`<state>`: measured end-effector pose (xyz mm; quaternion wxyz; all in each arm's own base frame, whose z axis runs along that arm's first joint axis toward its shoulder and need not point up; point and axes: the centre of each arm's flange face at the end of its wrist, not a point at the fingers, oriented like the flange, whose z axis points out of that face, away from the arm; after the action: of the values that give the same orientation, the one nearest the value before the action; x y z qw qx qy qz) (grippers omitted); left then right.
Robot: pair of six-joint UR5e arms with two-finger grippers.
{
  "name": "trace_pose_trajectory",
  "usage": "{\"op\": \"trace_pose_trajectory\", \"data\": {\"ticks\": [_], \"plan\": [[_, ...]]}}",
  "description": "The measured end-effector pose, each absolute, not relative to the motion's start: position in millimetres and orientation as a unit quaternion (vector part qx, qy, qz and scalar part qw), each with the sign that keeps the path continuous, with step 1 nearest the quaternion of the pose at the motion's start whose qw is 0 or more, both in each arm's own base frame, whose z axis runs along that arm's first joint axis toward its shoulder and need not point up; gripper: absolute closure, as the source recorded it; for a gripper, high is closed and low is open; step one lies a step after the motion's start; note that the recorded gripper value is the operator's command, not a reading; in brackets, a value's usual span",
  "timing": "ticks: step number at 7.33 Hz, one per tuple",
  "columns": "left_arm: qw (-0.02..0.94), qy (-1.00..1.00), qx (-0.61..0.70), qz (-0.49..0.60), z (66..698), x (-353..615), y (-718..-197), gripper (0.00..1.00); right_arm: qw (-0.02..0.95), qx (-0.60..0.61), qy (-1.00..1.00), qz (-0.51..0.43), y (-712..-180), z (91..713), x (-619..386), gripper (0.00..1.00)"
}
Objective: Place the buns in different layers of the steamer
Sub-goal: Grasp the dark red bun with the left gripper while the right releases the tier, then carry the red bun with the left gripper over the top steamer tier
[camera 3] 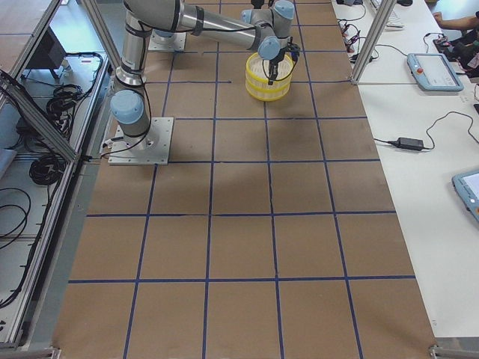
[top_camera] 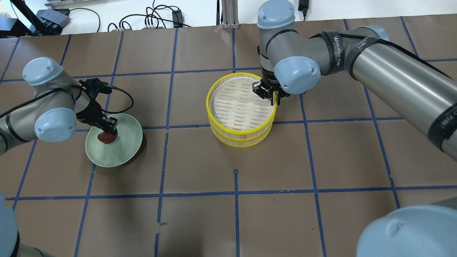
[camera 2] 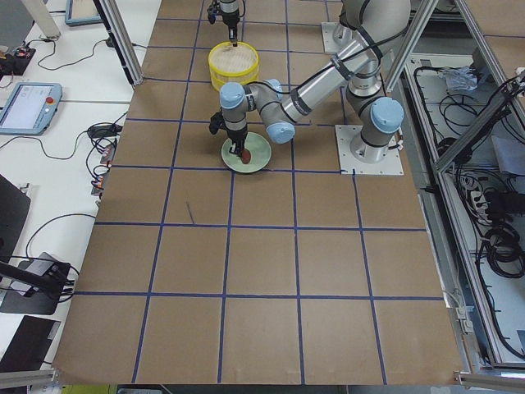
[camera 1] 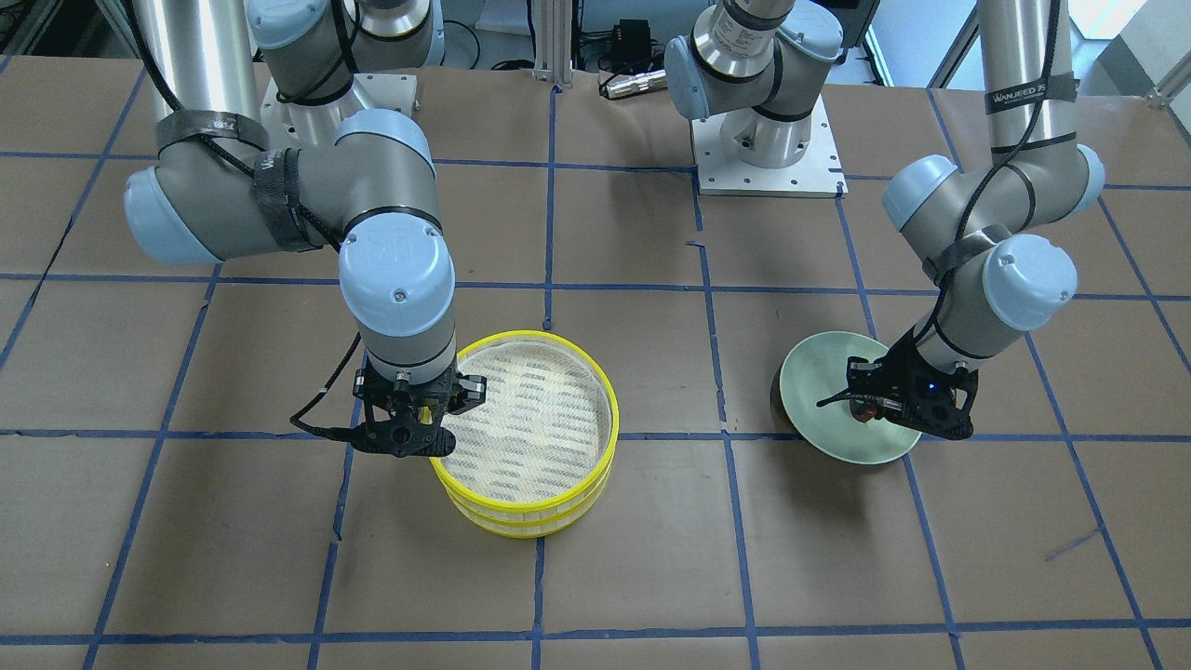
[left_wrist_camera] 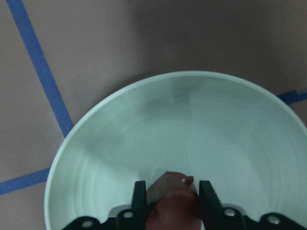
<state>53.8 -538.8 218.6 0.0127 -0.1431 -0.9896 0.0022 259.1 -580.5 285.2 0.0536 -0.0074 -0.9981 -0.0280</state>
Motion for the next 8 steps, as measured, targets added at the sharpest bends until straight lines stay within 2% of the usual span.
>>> {"op": "trace_pose_trajectory", "data": {"ticks": [2,4,6,8], "plan": [[0.002,-0.989,-0.145,0.038,275,40,-536,0.98,0.029,-0.007,-1.000,-0.006,-585,326,249,0.00],[0.054,-0.990,-0.112,0.070,339,0,-521,0.98,-0.005,0.010,-1.000,0.004,-584,403,208,0.00],[0.120,-0.988,-0.045,0.089,387,-83,-522,0.98,-0.008,0.036,-0.999,-0.005,-553,468,176,0.00],[0.160,-0.983,0.005,0.086,399,-201,-521,0.98,-0.008,0.060,-0.998,-0.014,-536,481,168,0.00]]}}
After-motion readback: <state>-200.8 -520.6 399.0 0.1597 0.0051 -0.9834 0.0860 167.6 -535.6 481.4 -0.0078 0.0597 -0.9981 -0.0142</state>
